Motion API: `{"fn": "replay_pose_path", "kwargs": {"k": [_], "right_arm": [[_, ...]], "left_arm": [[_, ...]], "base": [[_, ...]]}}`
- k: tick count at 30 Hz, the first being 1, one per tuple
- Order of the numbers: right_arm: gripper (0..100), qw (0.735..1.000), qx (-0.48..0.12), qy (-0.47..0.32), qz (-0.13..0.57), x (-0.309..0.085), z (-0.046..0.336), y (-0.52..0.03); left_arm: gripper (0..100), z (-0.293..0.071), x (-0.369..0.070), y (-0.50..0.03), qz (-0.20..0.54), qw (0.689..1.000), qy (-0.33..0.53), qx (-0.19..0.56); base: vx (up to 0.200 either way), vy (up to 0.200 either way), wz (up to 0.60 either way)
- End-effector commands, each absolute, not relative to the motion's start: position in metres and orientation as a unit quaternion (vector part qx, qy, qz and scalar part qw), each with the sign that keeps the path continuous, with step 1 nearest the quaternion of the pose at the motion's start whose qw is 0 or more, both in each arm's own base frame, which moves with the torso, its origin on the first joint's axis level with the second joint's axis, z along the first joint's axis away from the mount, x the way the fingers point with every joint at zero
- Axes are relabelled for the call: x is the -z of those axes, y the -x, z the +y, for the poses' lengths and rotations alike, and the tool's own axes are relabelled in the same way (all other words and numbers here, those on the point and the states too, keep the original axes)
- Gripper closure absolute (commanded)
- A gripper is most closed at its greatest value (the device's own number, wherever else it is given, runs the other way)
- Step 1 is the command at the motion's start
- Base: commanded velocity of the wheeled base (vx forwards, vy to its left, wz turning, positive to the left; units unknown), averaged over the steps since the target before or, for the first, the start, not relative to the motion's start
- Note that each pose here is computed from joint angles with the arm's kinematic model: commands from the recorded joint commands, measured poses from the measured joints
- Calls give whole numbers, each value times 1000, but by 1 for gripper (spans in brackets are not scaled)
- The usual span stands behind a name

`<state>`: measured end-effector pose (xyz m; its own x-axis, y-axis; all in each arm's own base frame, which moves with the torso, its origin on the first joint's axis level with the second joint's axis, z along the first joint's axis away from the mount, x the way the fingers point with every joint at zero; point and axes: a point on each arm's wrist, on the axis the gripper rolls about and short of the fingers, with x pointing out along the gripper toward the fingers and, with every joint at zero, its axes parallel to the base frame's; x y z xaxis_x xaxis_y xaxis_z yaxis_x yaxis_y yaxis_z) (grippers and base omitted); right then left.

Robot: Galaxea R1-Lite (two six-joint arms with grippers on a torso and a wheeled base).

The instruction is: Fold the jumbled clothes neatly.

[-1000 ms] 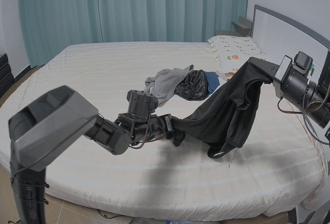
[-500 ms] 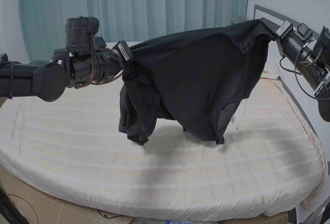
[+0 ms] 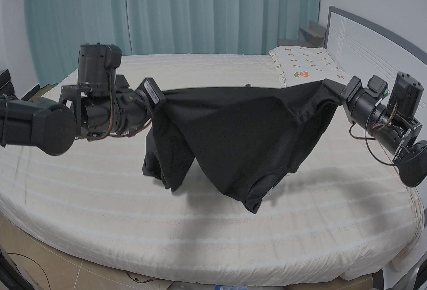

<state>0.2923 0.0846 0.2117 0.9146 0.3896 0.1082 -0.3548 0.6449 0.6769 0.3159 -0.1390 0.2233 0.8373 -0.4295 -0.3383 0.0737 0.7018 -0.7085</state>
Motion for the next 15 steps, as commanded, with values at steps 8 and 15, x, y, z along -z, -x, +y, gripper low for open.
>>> {"fn": "replay_pose_path", "kwargs": {"k": [8,15], "right_arm": [[100,879,-208,-405,142,-161,107,-270],[100,873,-199,-404,186,-139,114,-267]], "left_arm": [[100,-149,-159,-302,325,867,359,121],[100,-151,-135,-298,343,858,368,107]], "base": [[0,0,0],[-143,0,0]]}}
